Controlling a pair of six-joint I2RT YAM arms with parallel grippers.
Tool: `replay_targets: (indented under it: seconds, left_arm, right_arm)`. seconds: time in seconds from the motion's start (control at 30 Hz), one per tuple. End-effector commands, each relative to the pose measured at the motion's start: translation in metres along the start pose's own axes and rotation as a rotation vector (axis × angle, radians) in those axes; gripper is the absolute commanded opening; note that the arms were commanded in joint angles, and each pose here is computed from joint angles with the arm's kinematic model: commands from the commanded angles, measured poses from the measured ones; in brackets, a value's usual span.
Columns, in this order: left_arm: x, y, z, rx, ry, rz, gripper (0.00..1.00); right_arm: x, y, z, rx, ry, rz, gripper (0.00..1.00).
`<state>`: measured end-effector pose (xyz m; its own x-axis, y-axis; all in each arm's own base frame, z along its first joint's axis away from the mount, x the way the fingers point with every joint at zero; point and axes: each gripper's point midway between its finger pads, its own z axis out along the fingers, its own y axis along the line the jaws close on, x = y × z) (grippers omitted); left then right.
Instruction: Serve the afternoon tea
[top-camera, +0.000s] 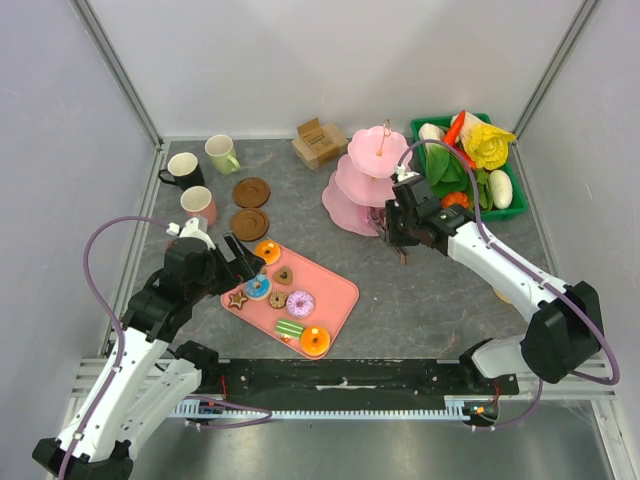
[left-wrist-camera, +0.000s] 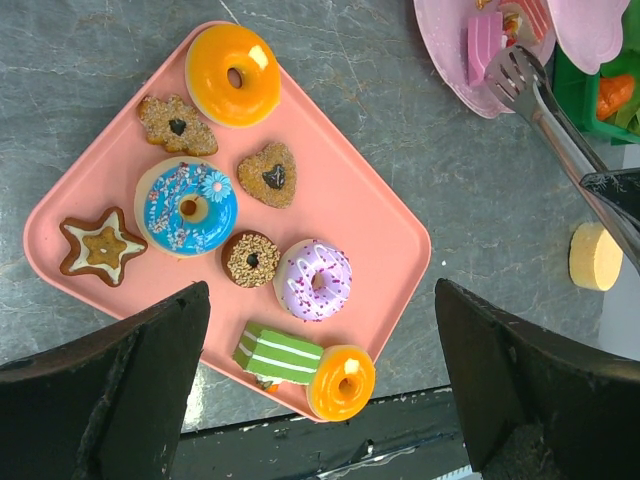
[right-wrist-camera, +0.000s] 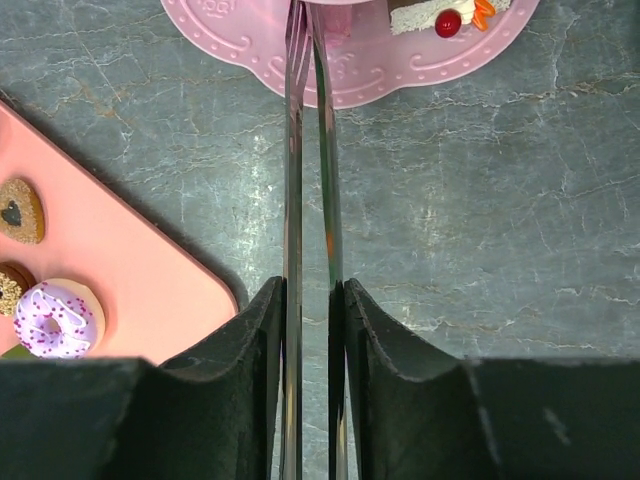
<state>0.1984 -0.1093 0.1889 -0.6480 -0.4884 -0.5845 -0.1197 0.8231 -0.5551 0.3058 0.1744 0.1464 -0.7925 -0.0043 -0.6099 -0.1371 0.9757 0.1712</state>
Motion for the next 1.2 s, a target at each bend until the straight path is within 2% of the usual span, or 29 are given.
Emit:
replay_targets:
  seconds: [0.0, 0.4, 0.63, 0.73, 1.0, 1.17]
  left_arm:
    - [-0.007, -0.009, 0.001, 0.037, -0.026, 0.010, 0.99]
    - [-0.005, -0.012, 0.000, 0.056, -0.010, 0.009, 0.99]
    - [-0.004, -0.014, 0.000, 0.066, -0.005, 0.010, 0.99]
    - [-0.004, -0.016, -0.002, 0.074, -0.005, 0.010, 0.99]
    - [-0.001, -0.014, 0.000, 0.072, 0.010, 0.011, 0.99]
    - [0.002, -0.011, 0.003, 0.061, 0.017, 0.005, 0.99]
  right_arm:
    - [-0.018, 0.003, -0.010, -0.013, -0.051, -0.009, 0.40]
    - [-0.014, 0.001, -0.036, -0.035, -0.075, -0.007, 0.54]
    - [-0.004, -0.002, -0.052, -0.047, -0.065, 0.004, 0.55]
    - [0.006, 0.009, -0.062, -0.132, -0.046, -0.003, 0.55]
    - [0.034, 0.070, -0.119, -0.592, -0.016, -0.135, 0.56]
    - [0.061, 0.102, -0.142, -0.691, -0.010, -0.283, 0.56]
